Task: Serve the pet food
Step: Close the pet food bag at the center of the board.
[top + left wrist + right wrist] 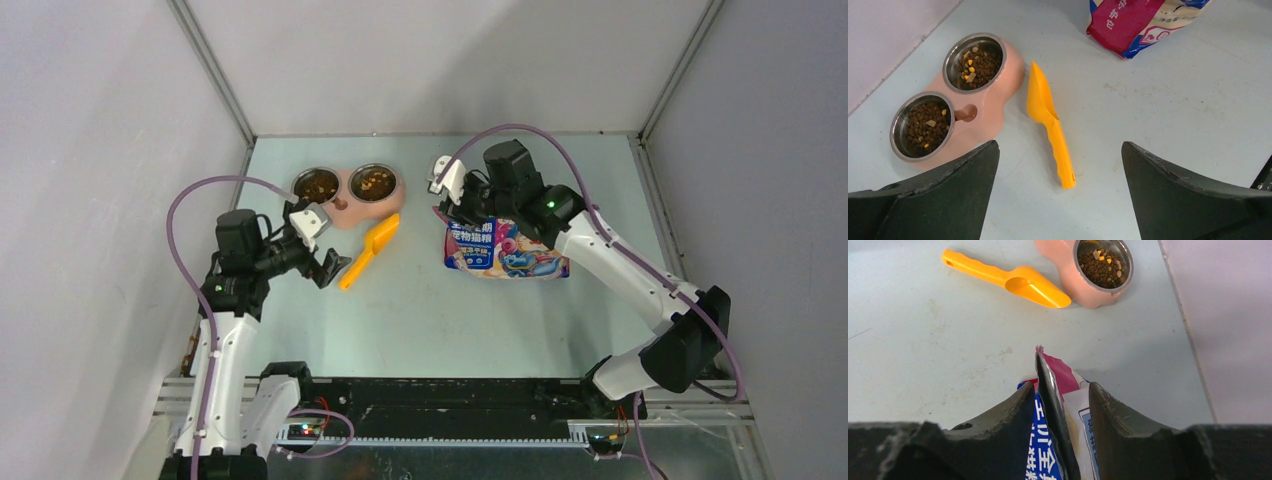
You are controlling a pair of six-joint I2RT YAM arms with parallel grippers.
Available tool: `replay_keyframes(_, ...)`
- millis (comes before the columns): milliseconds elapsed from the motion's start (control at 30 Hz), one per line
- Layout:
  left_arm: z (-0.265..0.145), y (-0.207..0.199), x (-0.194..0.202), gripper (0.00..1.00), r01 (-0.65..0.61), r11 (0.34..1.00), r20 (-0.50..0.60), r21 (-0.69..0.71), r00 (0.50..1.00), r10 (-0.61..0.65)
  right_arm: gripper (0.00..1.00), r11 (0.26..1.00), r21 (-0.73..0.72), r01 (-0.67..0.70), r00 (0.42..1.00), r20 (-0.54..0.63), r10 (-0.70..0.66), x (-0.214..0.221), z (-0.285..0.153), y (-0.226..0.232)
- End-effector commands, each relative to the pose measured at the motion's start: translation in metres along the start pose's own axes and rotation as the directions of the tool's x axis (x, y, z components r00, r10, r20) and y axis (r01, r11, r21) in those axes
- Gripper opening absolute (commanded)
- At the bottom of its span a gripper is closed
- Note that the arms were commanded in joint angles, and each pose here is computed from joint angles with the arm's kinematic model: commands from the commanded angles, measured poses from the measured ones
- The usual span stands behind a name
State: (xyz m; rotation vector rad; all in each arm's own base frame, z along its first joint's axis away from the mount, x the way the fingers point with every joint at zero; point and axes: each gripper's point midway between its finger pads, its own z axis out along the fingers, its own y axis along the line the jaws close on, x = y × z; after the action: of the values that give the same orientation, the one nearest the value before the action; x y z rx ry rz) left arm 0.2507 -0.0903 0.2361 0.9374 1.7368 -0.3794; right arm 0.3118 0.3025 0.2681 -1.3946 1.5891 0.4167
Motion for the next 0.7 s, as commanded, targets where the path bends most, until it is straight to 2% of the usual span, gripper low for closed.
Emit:
replay_keyframes(0, -0.003, -0.004, -0.016, 1.00, -0.027, 0.999, 0.070, 0.020, 0.997, 0.025, 0.46, 0.999, 0.037, 0.017, 0.999, 0.027, -0.018, -0.011, 0.010, -0.003)
replay_keyframes(100, -0.002, -0.005, -0.016, 1.00, -0.024, 0.999, 0.077, 0.023, 0.997, 0.022, 0.43, 0.998, 0.051, 0.029, 0.999, 0.013, -0.030, -0.008, 0.014, -0.001)
replay_keyframes(167, -0.001, -0.004, -0.017, 1.00, -0.021, 1.000, 0.082, 0.021, 0.996, 0.020, 0.33, 0.997, 0.070, 0.043, 0.999, -0.004, -0.043, -0.004, 0.017, -0.001)
replay_keyframes(233, -0.001, -0.004, -0.018, 1.00, -0.014, 1.000, 0.089, 0.020, 0.996, 0.012, 0.16, 0.994, 0.093, 0.054, 0.998, -0.019, -0.053, -0.003, 0.016, -0.004)
replay_keyframes(267, -0.001, -0.004, -0.018, 1.00, -0.011, 1.000, 0.090, 0.020, 0.996, 0.009, 0.03, 0.993, 0.108, 0.056, 0.998, -0.029, -0.053, -0.001, 0.016, -0.006)
replay_keyframes(300, 0.000, -0.004, -0.019, 1.00, -0.010, 1.000, 0.095, 0.021, 0.995, 0.008, 0.01, 0.991, 0.125, 0.057, 0.998, -0.026, -0.054, -0.001, 0.014, -0.009)
replay_keyframes(467, 0.001, -0.004, -0.020, 1.00, 0.005, 1.000, 0.109, 0.021, 0.994, -0.007, 0.00, 0.976, 0.201, 0.085, 0.996, 0.000, -0.087, -0.004, 0.003, -0.017)
replay_keyframes(500, 0.001, -0.004, -0.021, 1.00, 0.008, 1.000, 0.112, 0.018, 0.994, -0.010, 0.03, 0.975, 0.202, 0.088, 0.996, 0.005, -0.091, -0.006, -0.002, -0.017)
replay_keyframes(533, 0.001, -0.004, -0.021, 1.00, 0.009, 1.000, 0.114, 0.018, 0.993, -0.011, 0.12, 0.977, 0.194, 0.092, 0.996, 0.000, -0.094, -0.006, -0.006, -0.015)
replay_keyframes(567, 0.001, -0.003, -0.023, 1.00, 0.009, 1.000, 0.120, 0.017, 0.993, -0.011, 0.31, 0.978, 0.187, 0.096, 0.995, -0.004, -0.097, -0.005, -0.009, -0.013)
replay_keyframes(633, 0.000, -0.003, -0.027, 1.00, 0.004, 1.000, 0.130, 0.017, 0.991, -0.007, 0.46, 0.982, 0.162, 0.103, 0.995, -0.016, -0.101, -0.001, -0.016, -0.008)
replay_keyframes(667, -0.001, -0.003, -0.030, 1.00, -0.001, 1.000, 0.138, 0.016, 0.990, -0.001, 0.50, 0.984, 0.143, 0.107, 0.994, -0.022, -0.105, 0.001, -0.019, -0.005)
